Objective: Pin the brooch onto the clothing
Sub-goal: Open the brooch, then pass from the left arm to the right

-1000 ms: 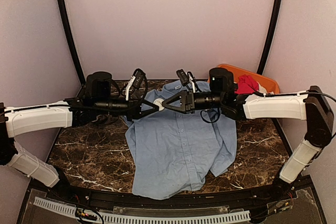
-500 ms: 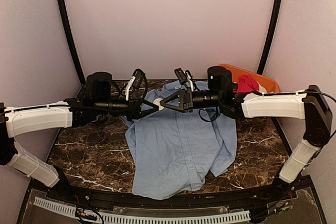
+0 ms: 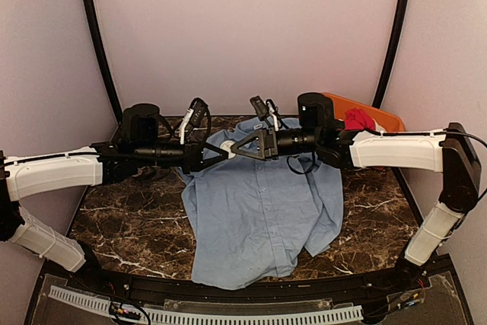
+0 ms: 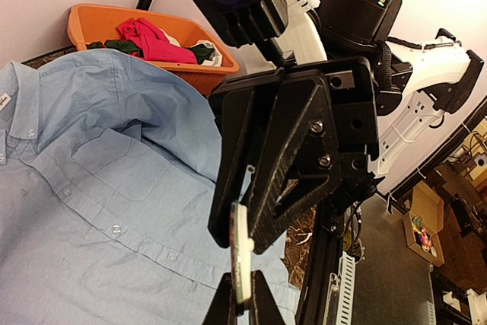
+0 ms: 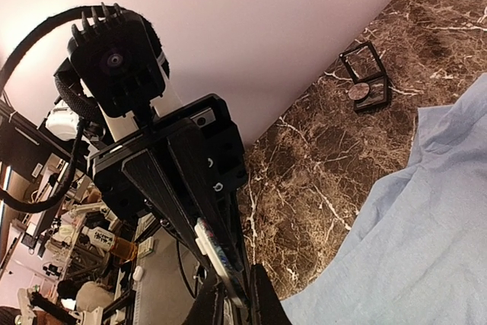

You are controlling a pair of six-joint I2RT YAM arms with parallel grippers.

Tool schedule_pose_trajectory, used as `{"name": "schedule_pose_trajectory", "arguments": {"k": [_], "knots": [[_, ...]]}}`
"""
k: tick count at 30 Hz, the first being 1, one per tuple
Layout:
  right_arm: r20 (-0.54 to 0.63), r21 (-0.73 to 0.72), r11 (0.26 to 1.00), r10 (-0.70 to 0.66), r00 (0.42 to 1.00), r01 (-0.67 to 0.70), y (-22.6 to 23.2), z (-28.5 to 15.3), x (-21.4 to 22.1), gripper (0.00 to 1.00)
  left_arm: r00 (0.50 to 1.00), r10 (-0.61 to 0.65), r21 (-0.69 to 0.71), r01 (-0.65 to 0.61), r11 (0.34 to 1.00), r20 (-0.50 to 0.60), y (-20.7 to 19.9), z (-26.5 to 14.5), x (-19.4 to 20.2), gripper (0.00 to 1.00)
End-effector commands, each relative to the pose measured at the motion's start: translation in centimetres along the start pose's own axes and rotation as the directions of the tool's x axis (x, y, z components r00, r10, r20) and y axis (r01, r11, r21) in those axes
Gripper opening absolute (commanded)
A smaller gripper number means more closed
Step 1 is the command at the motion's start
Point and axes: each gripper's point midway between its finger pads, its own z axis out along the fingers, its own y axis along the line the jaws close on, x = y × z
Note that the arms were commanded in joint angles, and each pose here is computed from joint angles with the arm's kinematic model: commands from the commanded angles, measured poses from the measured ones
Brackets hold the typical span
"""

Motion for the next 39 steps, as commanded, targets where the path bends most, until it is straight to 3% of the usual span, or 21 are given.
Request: {"name": "schedule_pose_trajectory", "arguments": {"k": [1, 6, 11, 18, 24, 29, 32, 34, 37, 39], "knots": [[-0.011, 0.034, 0.999, 0.013, 1.000, -0.013, -0.1, 1.1, 0.0, 0.05, 0.999, 0.048, 0.018, -0.048, 0.999, 0.011, -0.9, -0.4, -0.1, 0.01], [-0.012, -0.027, 0.998, -0.059, 0.998, 0.058, 1.8, 0.9, -0.2, 0.29, 0.999, 0.046, 0.007, -0.046, 0.999, 0.004, -0.6, -0.3, 0.1, 0.01], [0.002, -0.098, 0.987, -0.132, 0.991, 0.131, 4.1, -0.2, -0.4, 0.34, 0.999, 0.051, 0.020, -0.051, 0.999, -0.003, -0.9, -0.3, 0.2, 0.01], [0.011, -0.085, 0.949, -0.304, 0.953, 0.304, 5.1, -2.6, -0.5, 0.43, 0.999, 0.051, 0.096, -0.050, 0.994, -0.010, -2.1, -0.3, 0.3, 0.01], [0.075, -0.058, 0.901, -0.425, 0.902, 0.429, 5.2, -5.9, -0.9, 0.53, 1.000, 0.026, 0.224, -0.023, 0.974, -0.007, -4.1, -0.4, 0.5, 0.01], [0.067, -0.045, 0.852, -0.518, 0.853, 0.521, 4.7, -6.2, 0.1, 0.53, 0.999, -0.034, 0.382, 0.034, 0.924, -0.005, -6.2, -0.4, 0.0, 0.01], [0.054, -0.035, 0.796, -0.602, 0.797, 0.604, 4.2, -6.2, 0.8, 0.54, 0.998, -0.055, 0.453, 0.054, 0.890, -0.011, -7.2, -0.5, -0.3, 0.01], [0.058, -0.031, 0.721, -0.690, 0.721, 0.692, 4.4, -6.5, 1.3, 0.54, 0.997, -0.077, 0.469, 0.083, 0.879, -0.031, -7.3, -0.3, -0.2, 0.01], [0.070, 0.018, 0.560, -0.827, 0.558, 0.828, 4.8, -7.3, 1.8, 0.59, 0.992, -0.109, 0.492, 0.128, 0.861, -0.067, -7.4, -0.1, 0.1, 0.01], [0.069, 0.065, 0.412, -0.910, 0.408, 0.909, 5.1, -8.0, 2.1, 0.61, 0.987, -0.133, 0.505, 0.160, 0.848, -0.088, -7.4, 0.1, 0.2, 0.01]]}}
